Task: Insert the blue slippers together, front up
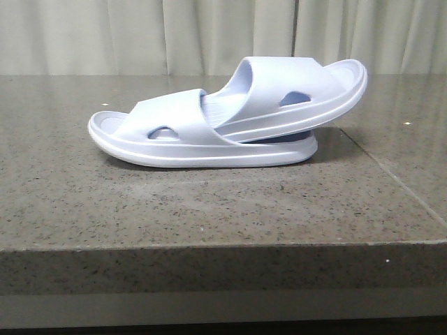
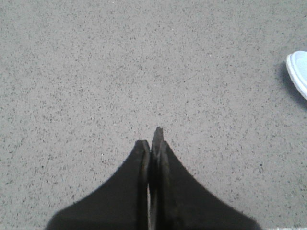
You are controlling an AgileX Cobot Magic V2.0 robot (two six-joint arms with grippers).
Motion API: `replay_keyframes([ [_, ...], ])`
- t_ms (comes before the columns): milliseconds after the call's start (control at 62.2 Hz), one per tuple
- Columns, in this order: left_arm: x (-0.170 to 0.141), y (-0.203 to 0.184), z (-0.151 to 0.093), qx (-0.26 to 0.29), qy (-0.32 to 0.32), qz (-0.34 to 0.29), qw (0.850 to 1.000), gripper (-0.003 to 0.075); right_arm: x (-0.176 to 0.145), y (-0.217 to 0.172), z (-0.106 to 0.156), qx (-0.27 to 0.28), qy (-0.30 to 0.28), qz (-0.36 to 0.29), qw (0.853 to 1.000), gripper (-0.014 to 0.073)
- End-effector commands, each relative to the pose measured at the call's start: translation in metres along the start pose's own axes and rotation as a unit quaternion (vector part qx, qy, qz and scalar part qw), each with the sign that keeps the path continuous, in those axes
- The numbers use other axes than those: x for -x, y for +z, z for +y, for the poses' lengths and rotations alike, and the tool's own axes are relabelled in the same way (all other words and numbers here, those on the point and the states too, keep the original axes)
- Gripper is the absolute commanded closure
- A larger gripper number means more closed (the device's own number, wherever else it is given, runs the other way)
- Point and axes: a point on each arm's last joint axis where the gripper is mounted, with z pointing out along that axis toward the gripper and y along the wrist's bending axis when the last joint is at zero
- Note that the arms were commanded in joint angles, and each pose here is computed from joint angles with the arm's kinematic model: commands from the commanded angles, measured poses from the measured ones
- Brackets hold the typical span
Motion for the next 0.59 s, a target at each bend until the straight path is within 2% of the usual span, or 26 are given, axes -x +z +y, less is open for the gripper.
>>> replay_keyframes([
  [0, 0.002, -0.011, 0.0, -0.003, -0.004, -0.097, 0.995, 0.0741, 0.01, -0.004, 0.001, 0.002, 0.0, -0.04, 0.999, 0.0663],
  [209, -0.064, 0.011, -0.003, -0.029, -0.047, -0.222, 0.974, 0.0741, 0.01, -0.004, 0.001, 0.003, 0.001, -0.039, 0.999, 0.0663],
  [338, -0.099, 0.028, -0.003, -0.033, -0.065, -0.266, 0.961, 0.0741, 0.01, -0.004, 0.001, 0.003, 0.001, -0.039, 0.999, 0.0663],
  [514, -0.122, 0.038, -0.002, -0.031, -0.069, -0.317, 0.946, 0.0741, 0.01, -0.004, 0.001, 0.003, 0.001, -0.039, 0.999, 0.0663],
  [579, -0.123, 0.036, -0.002, -0.031, -0.067, -0.318, 0.945, 0.0741, 0.01, -0.004, 0.001, 0.003, 0.001, -0.039, 0.999, 0.0663],
])
